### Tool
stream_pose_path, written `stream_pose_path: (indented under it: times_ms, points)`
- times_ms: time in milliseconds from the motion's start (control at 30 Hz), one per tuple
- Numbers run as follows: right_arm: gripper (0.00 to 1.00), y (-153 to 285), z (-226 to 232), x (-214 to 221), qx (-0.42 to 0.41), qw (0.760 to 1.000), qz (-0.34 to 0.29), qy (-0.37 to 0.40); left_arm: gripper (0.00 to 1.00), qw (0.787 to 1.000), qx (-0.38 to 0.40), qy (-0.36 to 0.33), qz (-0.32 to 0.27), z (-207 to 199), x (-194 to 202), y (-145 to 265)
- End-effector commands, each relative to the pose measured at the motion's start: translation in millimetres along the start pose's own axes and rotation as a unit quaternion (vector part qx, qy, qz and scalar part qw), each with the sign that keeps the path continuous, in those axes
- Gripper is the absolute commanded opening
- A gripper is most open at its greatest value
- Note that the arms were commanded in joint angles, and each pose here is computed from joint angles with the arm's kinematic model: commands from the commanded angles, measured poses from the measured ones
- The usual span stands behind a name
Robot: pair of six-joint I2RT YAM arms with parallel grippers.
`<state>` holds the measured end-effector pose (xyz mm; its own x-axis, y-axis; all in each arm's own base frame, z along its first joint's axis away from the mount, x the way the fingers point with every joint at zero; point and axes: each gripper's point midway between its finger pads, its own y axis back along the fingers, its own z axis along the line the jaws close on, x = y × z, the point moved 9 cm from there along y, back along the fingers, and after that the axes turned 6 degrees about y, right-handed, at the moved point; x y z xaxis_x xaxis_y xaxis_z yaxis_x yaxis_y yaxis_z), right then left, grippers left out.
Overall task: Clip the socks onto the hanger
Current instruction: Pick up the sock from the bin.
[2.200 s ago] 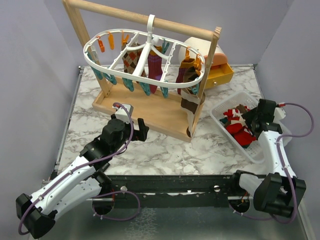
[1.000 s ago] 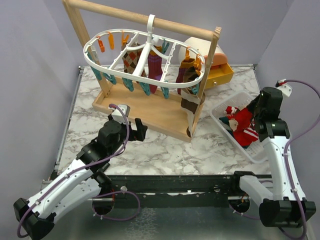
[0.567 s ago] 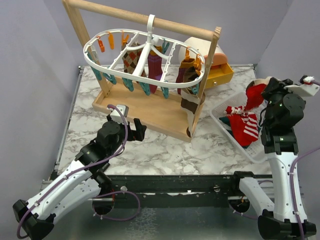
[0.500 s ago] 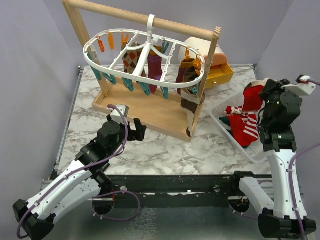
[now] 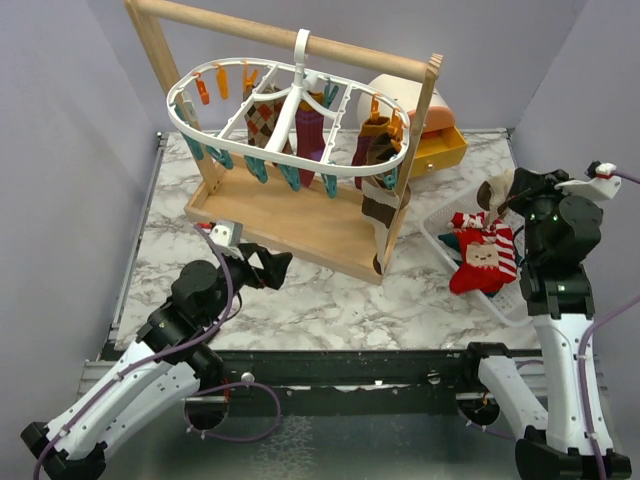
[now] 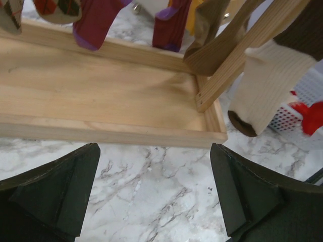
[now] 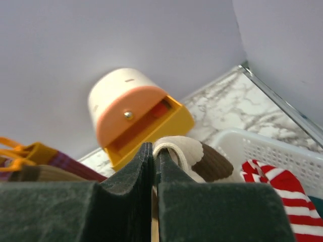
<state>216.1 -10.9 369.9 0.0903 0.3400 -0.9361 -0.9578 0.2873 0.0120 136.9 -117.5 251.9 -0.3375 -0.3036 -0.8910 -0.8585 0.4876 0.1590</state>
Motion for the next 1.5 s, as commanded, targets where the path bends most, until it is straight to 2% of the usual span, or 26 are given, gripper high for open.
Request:
stream_pose_path:
  times_ms: [0,100,167,300,367,533,767,933,1100,1300,1467]
  points:
    - [0.0,27.1,16.4,-27.5,-0.086,0.996,-0.028,-0.009,0.99,0.992,0.107,-0.002,-0.066,-16.6,-13.0,11.1]
    - [0.01,42.9,28.1,-37.9,-0.145,0.989,-0.004,-0.001,0.99,0.979,0.175,0.002,-0.108,-27.4,-21.6,20.8]
    - [0.01,58.7,34.8,-42.9,-0.2,0.98,-0.012,0.001,0.99,0.971,0.21,0.006,-0.116,-35.0,-26.6,25.7]
    - [0.0,88.6,44.0,-54.3,-0.278,0.96,-0.02,0.011,0.99,0.962,0.251,0.008,-0.103,-47.2,-34.5,29.3]
    - [0.0,106.8,50.7,-61.3,-0.336,0.941,-0.027,0.023,0.99,0.957,0.276,0.003,-0.086,-54.9,-38.6,30.7]
    - [0.01,165.0,66.9,-85.4,-0.497,0.865,-0.05,0.044,0.99,0.935,0.348,0.011,-0.062,-77.7,-57.0,39.6]
    - [0.01,235.9,71.6,-116.6,-0.638,0.767,-0.043,0.049,0.99,0.909,0.412,0.046,-0.051,-99.8,-82.6,58.2]
    - [0.01,246.5,81.1,-124.9,-0.721,0.693,-0.019,0.011,0.99,0.881,0.459,0.112,-0.022,-109.3,-81.4,64.4]
    - [0.0,223.5,90.3,-116.5,-0.744,0.668,-0.005,-0.035,0.99,0.875,0.465,0.135,-0.003,-106.8,-71.3,65.1]
    - [0.0,196.8,102.6,-117.4,-0.739,0.672,-0.006,-0.043,0.99,0.887,0.437,0.133,-0.068,-89.6,-60.9,73.1]
    - [0.0,186.9,107.0,-113.3,-0.751,0.658,-0.002,-0.06,0.99,0.895,0.423,0.092,-0.103,-79.7,-52.4,71.2]
